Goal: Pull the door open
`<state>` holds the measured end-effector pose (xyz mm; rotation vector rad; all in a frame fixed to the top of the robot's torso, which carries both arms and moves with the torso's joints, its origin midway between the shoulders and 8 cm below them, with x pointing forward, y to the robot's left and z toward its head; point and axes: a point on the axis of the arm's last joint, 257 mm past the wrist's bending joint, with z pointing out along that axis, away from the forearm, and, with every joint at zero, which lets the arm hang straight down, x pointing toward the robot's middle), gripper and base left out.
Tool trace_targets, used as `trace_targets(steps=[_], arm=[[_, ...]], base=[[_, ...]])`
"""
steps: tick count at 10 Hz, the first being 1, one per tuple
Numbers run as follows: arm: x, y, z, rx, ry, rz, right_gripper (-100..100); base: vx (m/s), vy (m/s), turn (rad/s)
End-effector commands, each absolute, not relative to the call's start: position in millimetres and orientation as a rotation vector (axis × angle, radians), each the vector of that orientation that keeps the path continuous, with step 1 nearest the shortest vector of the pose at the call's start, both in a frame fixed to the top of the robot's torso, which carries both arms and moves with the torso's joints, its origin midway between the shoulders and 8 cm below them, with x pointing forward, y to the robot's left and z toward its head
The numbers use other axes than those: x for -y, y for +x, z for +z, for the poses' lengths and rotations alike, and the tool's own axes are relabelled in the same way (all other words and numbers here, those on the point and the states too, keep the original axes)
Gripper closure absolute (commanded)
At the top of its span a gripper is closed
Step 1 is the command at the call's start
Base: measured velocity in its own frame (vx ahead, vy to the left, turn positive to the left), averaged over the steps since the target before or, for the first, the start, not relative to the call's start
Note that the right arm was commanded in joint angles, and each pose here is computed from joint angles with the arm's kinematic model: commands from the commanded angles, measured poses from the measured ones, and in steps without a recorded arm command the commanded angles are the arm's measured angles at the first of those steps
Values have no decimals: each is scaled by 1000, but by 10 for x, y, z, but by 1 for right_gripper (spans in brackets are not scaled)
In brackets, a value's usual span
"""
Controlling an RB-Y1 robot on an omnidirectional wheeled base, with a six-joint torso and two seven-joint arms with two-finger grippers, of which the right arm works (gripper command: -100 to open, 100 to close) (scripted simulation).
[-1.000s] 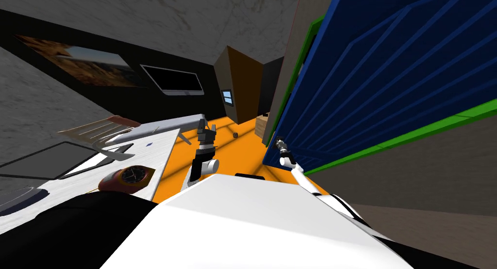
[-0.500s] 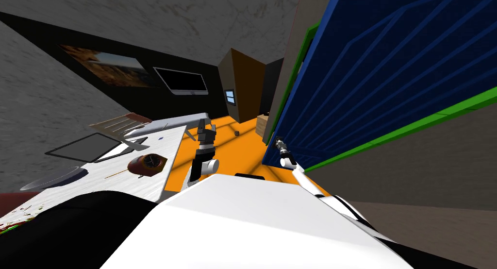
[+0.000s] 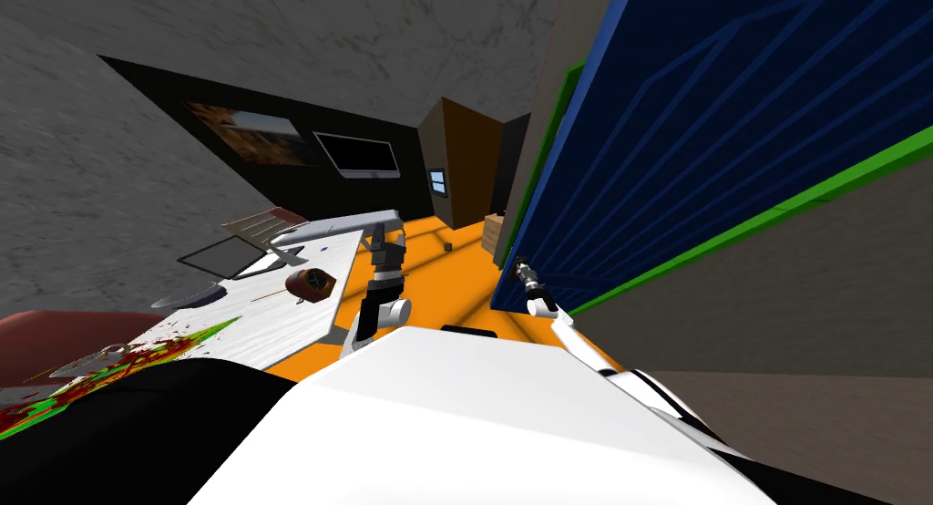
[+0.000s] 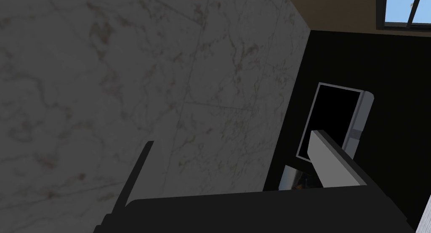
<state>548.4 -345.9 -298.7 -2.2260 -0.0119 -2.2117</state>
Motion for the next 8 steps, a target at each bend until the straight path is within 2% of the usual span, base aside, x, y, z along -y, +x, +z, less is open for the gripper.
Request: trace_targets(steps=[1, 3, 8], arm=[[3413, 5478, -2962, 30, -2208, -2208, 100], [3383, 5430, -3016, 47, -2214, -2190, 100], [3311, 5330, -2976, 114, -2172, -2169, 100]], base=[[-187, -109, 72], [-105, -57, 60], [-177, -78, 88]])
